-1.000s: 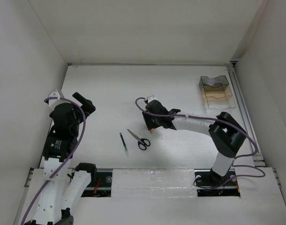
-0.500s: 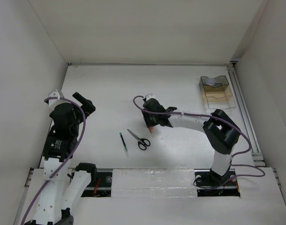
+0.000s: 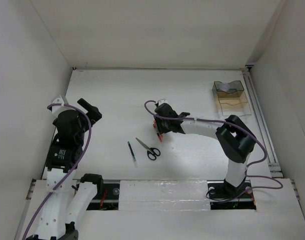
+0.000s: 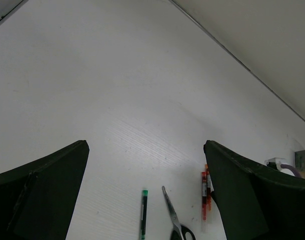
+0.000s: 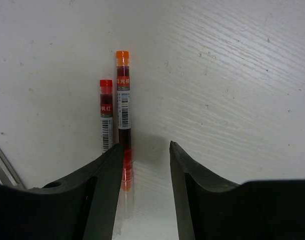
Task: Sort the stationery into containers
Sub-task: Pick up the pen from the center of the board.
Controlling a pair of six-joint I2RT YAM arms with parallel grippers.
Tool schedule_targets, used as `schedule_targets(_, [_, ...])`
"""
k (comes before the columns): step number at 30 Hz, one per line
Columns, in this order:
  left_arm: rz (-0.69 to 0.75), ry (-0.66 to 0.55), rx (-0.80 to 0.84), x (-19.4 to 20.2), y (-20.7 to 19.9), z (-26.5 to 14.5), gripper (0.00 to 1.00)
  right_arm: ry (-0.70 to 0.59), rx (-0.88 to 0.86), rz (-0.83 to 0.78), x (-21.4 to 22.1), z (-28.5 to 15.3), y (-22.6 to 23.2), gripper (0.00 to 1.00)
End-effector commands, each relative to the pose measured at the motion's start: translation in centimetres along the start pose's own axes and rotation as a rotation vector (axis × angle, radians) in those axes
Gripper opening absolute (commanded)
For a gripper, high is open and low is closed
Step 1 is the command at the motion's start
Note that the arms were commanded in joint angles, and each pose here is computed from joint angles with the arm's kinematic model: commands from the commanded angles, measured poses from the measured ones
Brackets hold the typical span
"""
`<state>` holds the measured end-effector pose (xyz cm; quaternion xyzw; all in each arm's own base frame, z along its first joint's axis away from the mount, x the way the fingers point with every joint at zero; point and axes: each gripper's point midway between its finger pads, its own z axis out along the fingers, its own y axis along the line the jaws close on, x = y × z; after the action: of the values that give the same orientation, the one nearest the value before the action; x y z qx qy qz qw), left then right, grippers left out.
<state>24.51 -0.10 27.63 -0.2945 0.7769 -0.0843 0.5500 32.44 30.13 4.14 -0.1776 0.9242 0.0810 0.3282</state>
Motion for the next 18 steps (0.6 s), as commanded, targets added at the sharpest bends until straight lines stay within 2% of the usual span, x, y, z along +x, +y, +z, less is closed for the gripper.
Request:
schedule_targets(1, [-0.005, -0.023, 0.027, -0.58, -0.67, 0.06, 1.0, -0.022, -0.014, -0.006, -1.0, 0.27, 0.47, 0.47])
schedule_targets(7, [0.004, -0.018, 0.034, -0.49, -0.76, 0.04, 1.0, -0.026, -0.027, -0.013, -1.26, 0.47, 0.79, 0.44])
schedule_targets(18, [0.002, -0.025, 0.039, -0.66, -0.91, 0.06, 1.0, -0.018, -0.024, -0.015, -0.96, 0.75, 0.75, 0.44])
